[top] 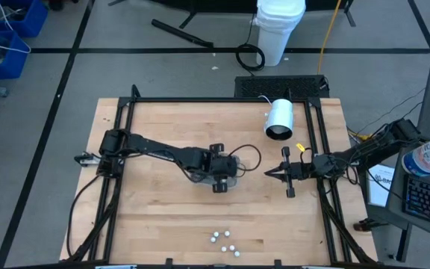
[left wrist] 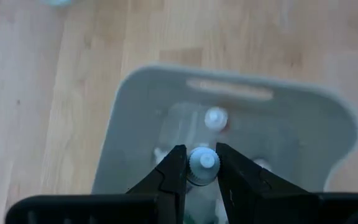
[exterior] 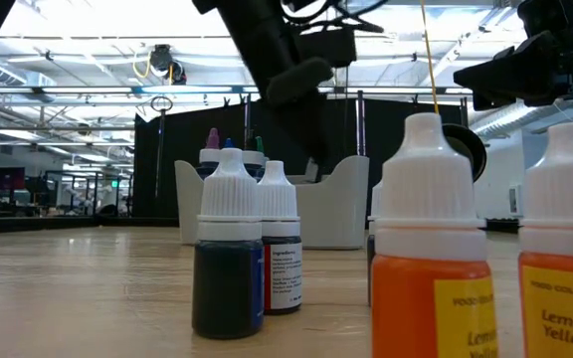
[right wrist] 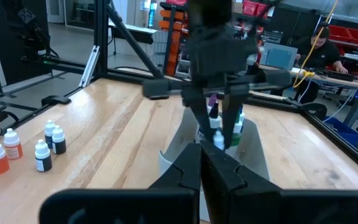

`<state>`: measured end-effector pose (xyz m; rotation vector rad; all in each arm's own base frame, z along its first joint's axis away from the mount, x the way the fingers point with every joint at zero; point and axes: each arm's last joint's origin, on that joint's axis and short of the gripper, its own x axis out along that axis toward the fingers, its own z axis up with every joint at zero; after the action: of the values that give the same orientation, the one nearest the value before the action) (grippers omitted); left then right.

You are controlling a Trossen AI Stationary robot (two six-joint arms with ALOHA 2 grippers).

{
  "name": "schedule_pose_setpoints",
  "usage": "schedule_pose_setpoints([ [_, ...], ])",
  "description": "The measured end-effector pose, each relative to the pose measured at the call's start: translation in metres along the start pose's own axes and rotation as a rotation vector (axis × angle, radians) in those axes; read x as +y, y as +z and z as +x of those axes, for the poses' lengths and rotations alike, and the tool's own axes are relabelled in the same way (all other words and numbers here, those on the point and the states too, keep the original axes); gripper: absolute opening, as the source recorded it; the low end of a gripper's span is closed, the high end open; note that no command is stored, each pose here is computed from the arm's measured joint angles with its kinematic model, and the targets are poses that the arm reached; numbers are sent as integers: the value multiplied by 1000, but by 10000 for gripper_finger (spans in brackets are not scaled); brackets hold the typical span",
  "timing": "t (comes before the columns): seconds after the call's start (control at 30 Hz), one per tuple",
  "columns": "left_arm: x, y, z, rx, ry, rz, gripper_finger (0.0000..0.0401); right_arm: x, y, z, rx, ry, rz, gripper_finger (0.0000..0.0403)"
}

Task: Pick & Place food coloring
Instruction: Put the green food coloring bottle into the gray bin

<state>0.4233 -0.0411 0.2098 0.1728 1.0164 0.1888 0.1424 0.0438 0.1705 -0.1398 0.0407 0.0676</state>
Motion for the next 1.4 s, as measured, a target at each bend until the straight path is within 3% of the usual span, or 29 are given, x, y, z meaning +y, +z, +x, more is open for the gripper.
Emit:
schedule_pose_setpoints([
  [0.13, -11, -5, 6, 21, 68, -1, 76, 0, 0, 0, 0, 1, 0, 0],
  [0.4, -20, -8, 23, 32, 64, -13, 76, 0, 1, 0, -8, 1, 3, 0],
  [1.4, -11, -8, 28, 45, 32, -47, 77, 0, 0, 0, -2, 2, 1, 0],
])
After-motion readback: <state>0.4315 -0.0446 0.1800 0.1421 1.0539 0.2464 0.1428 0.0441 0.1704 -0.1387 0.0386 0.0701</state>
